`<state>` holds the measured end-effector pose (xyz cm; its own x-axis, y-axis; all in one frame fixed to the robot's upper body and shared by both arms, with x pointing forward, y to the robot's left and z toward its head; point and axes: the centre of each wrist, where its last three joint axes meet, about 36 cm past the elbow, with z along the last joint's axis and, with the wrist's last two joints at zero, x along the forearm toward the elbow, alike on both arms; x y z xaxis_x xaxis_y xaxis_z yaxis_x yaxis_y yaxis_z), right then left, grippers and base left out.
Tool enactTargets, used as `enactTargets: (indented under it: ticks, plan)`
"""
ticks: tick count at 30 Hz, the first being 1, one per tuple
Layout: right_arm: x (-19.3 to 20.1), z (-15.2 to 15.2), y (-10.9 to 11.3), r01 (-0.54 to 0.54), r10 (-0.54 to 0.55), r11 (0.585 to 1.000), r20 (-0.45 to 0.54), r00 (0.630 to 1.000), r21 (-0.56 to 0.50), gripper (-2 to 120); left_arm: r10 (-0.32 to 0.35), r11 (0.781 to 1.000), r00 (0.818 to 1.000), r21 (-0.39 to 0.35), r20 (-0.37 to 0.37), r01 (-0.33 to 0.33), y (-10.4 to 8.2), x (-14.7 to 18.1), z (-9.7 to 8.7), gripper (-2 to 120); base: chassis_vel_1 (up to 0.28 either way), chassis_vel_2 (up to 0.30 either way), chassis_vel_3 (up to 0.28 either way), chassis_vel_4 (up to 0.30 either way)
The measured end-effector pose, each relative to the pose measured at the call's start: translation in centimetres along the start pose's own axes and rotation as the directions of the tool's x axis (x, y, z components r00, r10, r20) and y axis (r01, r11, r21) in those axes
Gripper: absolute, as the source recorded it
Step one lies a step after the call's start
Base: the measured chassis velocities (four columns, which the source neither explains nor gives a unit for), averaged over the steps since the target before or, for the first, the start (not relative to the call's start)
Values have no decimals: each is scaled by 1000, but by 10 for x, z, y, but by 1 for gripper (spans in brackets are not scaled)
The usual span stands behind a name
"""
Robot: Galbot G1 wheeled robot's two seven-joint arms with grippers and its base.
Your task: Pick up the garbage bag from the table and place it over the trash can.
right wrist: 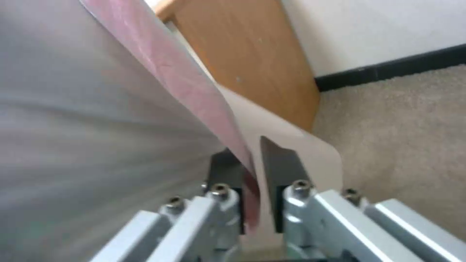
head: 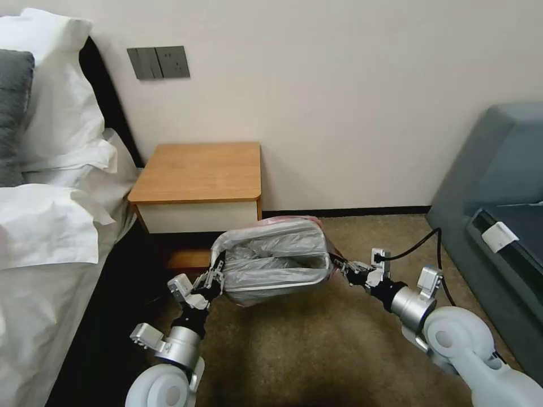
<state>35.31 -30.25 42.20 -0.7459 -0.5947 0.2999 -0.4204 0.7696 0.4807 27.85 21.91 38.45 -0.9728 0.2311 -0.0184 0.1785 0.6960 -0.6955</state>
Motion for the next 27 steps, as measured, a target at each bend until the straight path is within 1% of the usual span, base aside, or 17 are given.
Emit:
enactTargets:
  ticks: [3,5,6,8,10,11,12,13,14,15,16,17,20,22,23,25,27]
  plan:
    - [5,4,-2,2,-2,1000,-12,1000,16,21,-3,1000,1000,2,4,3,0,-1,-1,10,0,0,0,0]
    - [9,8,-6,24,-24,999,-9,1000,39,32,-8,1000,1000,5,8,8,1,-2,-2,10,0,0,0,0]
    - [9,8,-6,24,-24,999,-9,1000,39,32,-8,1000,1000,5,8,8,1,-2,-2,10,0,0,0,0]
    - [11,10,-11,43,-45,997,17,999,67,40,-12,1000,1000,7,6,12,2,-2,-1,10,0,0,0,0]
    - [11,10,-11,45,-46,997,19,999,69,41,-13,1000,1000,8,6,13,2,-2,-1,10,0,0,0,0]
    - [13,10,-13,61,-64,994,37,997,92,51,-20,1000,1000,15,6,20,3,-2,-1,10,0,0,0,0]
    - [16,9,-14,61,-66,992,41,997,114,56,-24,1000,1000,20,6,24,3,-2,-2,10,0,0,0,0]
    - [16,9,-14,61,-66,992,41,997,114,56,-24,1000,1000,20,6,24,3,-2,-2,10,0,0,0,0]
    - [19,9,-14,64,-71,989,47,996,137,60,-26,999,1000,22,6,26,4,-3,-2,10,0,0,0,0]
    - [24,7,-13,70,-81,983,55,995,170,67,-29,999,1000,22,6,29,4,-3,-2,10,0,0,0,0]
    - [29,5,-12,77,-90,979,62,994,191,71,-32,999,999,22,6,32,5,-3,-2,10,0,0,0,0]
    - [29,5,-12,77,-90,979,62,994,191,71,-32,999,999,22,6,32,5,-3,-2,10,0,0,0,0]
    - [44,1,-7,78,-99,964,70,993,253,85,-43,999,999,24,2,43,7,-4,-2,10,0,0,0,0]
    - [50,0,-7,71,-93,960,69,993,272,88,-48,999,999,24,1,48,7,-4,-1,10,0,0,0,0]
    - [58,-1,-6,59,-83,955,69,994,291,95,-54,998,999,20,-1,54,8,-4,0,10,0,0,0,0]
    - [64,-3,-5,50,-76,952,75,994,303,98,-57,998,998,9,-3,57,9,-4,0,10,0,0,0,0]
    - [72,-22,3,36,-80,933,108,991,358,100,-63,998,998,-25,-11,62,12,-4,5,10,0,0,0,0]
